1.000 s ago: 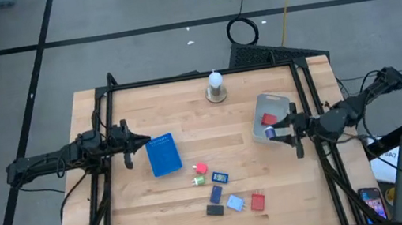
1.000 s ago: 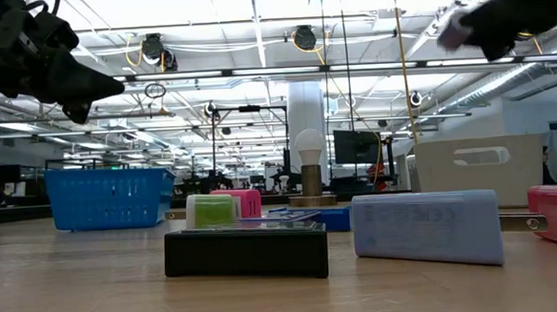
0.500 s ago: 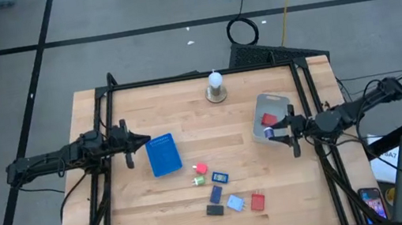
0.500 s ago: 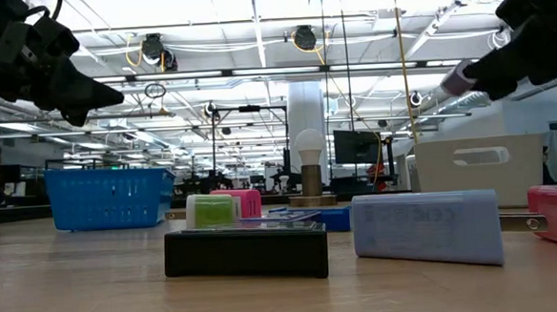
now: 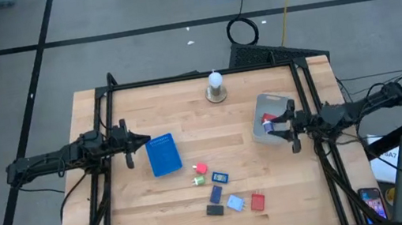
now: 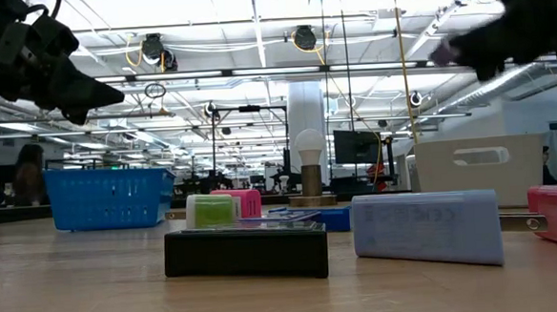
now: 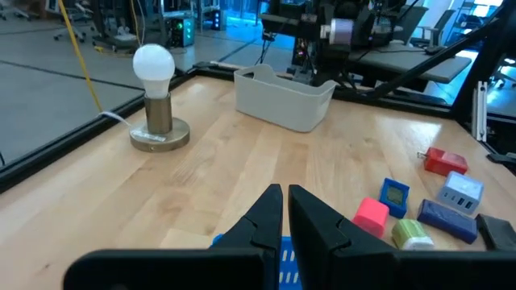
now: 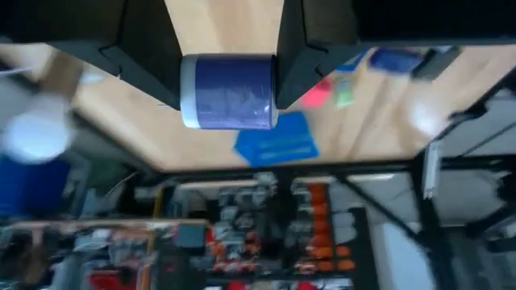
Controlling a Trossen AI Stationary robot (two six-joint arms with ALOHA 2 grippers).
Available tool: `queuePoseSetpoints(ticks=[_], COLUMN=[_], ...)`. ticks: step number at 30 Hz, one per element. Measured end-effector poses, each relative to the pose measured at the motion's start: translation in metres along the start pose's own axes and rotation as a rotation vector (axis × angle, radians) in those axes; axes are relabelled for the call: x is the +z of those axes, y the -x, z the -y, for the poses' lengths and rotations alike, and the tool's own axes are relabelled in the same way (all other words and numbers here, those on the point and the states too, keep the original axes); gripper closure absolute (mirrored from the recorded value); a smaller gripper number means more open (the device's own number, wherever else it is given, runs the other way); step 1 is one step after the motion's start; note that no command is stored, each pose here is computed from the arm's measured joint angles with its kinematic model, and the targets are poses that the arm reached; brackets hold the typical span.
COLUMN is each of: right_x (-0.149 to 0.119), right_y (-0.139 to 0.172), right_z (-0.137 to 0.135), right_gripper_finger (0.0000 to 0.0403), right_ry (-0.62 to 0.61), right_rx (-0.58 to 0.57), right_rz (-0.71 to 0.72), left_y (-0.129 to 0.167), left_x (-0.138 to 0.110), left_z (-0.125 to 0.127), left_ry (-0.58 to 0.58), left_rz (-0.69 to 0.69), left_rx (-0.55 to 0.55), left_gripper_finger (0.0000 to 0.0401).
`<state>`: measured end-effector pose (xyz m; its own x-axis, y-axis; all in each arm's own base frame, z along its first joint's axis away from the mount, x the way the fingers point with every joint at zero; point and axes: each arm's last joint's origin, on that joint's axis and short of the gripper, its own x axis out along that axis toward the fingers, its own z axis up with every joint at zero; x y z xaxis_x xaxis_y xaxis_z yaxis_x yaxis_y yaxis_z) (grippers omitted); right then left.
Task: Pick & Place Office items
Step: Put the purple charger adapter into the gray bin
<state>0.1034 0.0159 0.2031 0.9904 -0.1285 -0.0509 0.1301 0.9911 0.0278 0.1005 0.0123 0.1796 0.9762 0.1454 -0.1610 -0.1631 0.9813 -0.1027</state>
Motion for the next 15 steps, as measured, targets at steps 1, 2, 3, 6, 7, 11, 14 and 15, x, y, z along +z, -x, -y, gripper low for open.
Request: queuePoseSetpoints(ticks=[1,2,3,6,7,11,14,15], right_x=[0.01,0.018,0.025,0.05,0.057,0.063,0.055,0.051], right_y=[0.0,-0.001,-0.002,-0.008,-0.011,-0.034,-0.054,-0.06], right_z=[0.002,0.003,0.005,0.009,0.011,0.02,0.028,0.03], right_gripper_finger=[0.0249,0.0249,0.0249,0.0249,0.0249,0.0249,0.0249,0.0249], right_ry=[0.011,0.022,0.031,0.027,0.023,0.003,-0.018,-0.035], right_rx=[-0.025,-0.05,-0.085,-0.185,-0.216,-0.357,-0.431,-0.424], right_rz=[-0.017,-0.047,-0.086,-0.213,-0.269,-0.528,-0.68,-0.717], left_y=[0.0,0.0,0.0,0.0,0.0,0.0,0.0,0.0], left_x=[0.0,0.0,0.0,0.0,0.0,0.0,0.0,0.0], left_z=[0.0,0.0,0.0,0.0,0.0,0.0,0.0,0.0], left_ry=[0.0,-0.001,-0.001,-0.001,0.0,-0.001,-0.002,-0.001], left_rz=[0.001,0.0,0.0,-0.002,-0.002,-0.002,-0.002,-0.003], left_rx=[0.0,0.0,0.0,0.001,0.001,0.001,0.001,0.001], left_gripper_finger=[0.0377,0.0377,0.0377,0.0377,0.0377,0.0377,0.0377,0.0377])
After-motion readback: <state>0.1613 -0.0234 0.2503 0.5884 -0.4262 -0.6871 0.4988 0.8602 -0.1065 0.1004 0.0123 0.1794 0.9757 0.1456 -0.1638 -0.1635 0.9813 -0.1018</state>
